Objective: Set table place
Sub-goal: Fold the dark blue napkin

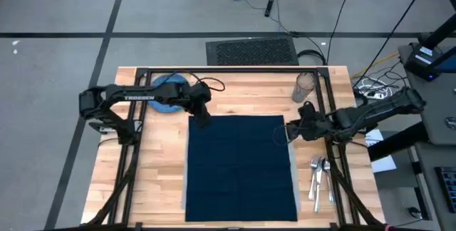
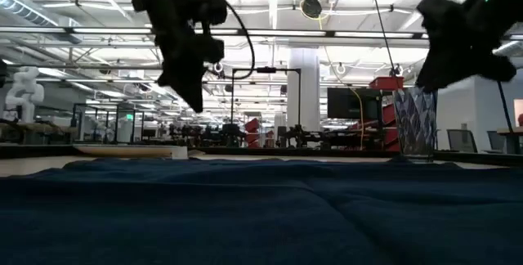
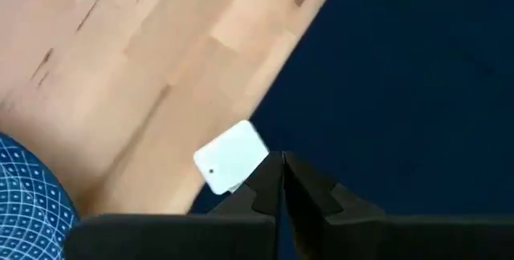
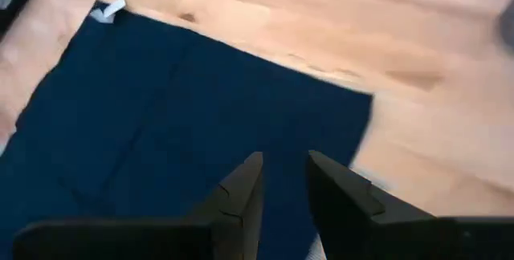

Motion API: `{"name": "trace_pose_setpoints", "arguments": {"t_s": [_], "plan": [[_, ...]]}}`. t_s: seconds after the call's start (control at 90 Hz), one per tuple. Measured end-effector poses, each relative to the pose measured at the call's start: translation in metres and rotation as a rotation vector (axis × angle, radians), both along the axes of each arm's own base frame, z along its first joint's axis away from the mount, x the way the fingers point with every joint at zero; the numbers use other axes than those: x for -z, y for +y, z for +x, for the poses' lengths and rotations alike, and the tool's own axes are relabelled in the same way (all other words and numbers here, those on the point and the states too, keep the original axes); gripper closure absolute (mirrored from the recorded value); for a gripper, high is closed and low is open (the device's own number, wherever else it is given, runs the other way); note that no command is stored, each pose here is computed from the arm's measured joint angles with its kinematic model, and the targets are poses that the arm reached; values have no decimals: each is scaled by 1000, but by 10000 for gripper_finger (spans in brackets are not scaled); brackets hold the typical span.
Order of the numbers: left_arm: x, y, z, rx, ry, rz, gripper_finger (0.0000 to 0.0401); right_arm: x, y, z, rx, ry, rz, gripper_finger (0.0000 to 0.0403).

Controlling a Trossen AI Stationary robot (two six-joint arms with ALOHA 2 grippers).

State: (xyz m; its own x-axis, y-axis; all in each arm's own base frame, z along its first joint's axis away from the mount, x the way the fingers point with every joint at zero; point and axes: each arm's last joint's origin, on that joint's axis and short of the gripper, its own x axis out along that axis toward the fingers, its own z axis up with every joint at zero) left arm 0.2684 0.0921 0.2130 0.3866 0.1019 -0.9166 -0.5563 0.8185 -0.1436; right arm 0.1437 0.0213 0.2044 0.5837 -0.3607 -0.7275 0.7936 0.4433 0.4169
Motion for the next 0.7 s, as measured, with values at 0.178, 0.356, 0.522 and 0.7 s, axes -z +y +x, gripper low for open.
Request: {"name": "trace_pose_setpoints", "arguments": {"t_s": [0.178, 0.356, 0.522, 0.7], "plan": [[17, 6, -13, -72, 59, -40, 401, 10, -8, 3, 46, -33, 32, 321], [26, 6, -21, -73, 96, -90, 401, 8, -15, 8, 48, -63, 26, 321], [27, 5, -22, -70, 99, -96, 401, 3, -19, 14, 30, -122, 9, 321], [27, 5, -22, -93, 96, -107, 401, 0, -21, 16, -3, -137, -26, 321]]}}
